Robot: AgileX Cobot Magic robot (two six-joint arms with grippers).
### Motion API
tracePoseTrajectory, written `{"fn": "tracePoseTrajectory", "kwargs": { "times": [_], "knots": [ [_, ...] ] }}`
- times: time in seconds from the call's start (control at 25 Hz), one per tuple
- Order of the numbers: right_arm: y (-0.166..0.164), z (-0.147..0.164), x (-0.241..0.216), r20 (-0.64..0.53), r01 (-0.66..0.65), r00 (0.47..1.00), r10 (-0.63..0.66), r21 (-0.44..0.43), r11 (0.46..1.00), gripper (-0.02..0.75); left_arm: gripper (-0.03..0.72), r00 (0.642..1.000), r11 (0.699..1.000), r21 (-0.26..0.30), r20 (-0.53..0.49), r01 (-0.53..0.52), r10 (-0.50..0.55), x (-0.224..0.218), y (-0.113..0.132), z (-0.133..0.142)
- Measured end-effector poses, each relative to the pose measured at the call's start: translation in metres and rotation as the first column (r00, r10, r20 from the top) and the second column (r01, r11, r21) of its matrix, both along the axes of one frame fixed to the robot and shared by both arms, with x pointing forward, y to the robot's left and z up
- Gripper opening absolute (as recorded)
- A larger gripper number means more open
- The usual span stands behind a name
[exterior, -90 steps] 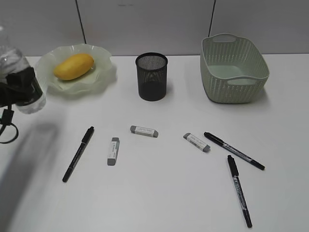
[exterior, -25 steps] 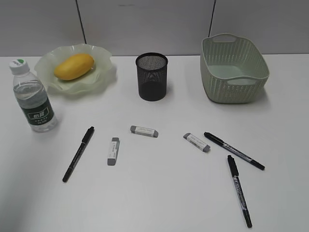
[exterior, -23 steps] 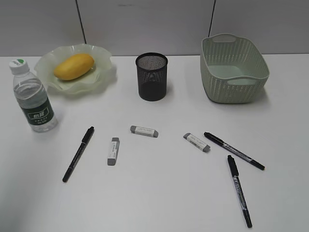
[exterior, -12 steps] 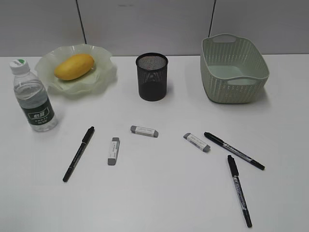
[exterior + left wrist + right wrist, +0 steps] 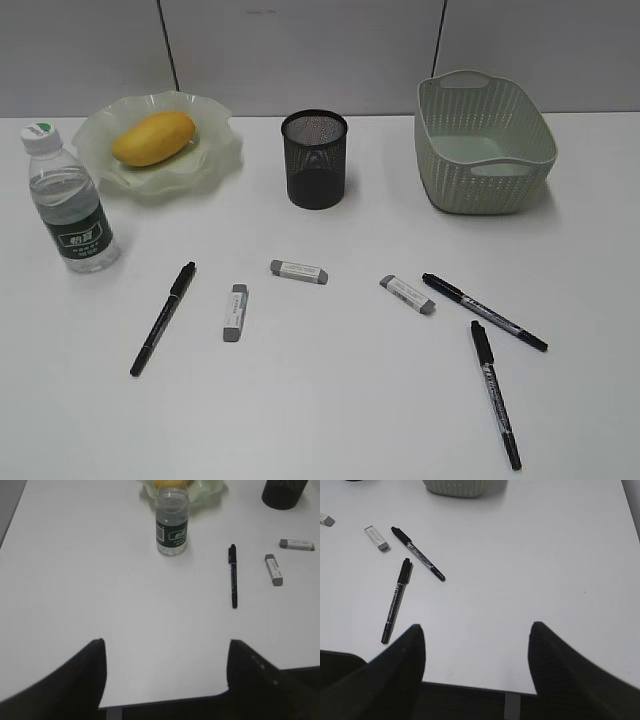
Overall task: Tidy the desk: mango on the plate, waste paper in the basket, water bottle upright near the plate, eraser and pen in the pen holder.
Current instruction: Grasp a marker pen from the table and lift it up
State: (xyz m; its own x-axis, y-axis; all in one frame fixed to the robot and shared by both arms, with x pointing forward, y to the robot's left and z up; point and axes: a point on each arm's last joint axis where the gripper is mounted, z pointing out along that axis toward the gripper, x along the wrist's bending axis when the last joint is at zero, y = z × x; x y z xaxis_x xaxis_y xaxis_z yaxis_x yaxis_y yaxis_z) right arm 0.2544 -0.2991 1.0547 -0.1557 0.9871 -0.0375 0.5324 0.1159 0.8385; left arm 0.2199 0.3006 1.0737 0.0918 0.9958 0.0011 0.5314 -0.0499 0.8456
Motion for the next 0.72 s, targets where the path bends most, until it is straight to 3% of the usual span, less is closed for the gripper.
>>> {"fn": "tracePoseTrajectory", "kwargs": {
  "times": [0.36, 0.72],
  "knots": [
    [0.0, 0.0, 0.0, 0.001, 0.0, 1.0, 0.0, 0.001, 1.0, 0.512, 0.524, 1.0, 0.999, 0.029, 0.015, 0.022, -0.023, -0.004, 0.0, -0.013],
    [0.0, 0.0, 0.0, 0.001, 0.0, 1.0, 0.0, 0.001, 1.0, 0.512, 0.512, 0.994, 1.0, 0.018, 0.109, 0.02, -0.022, 0.008, -0.001, -0.015]
  ]
}}
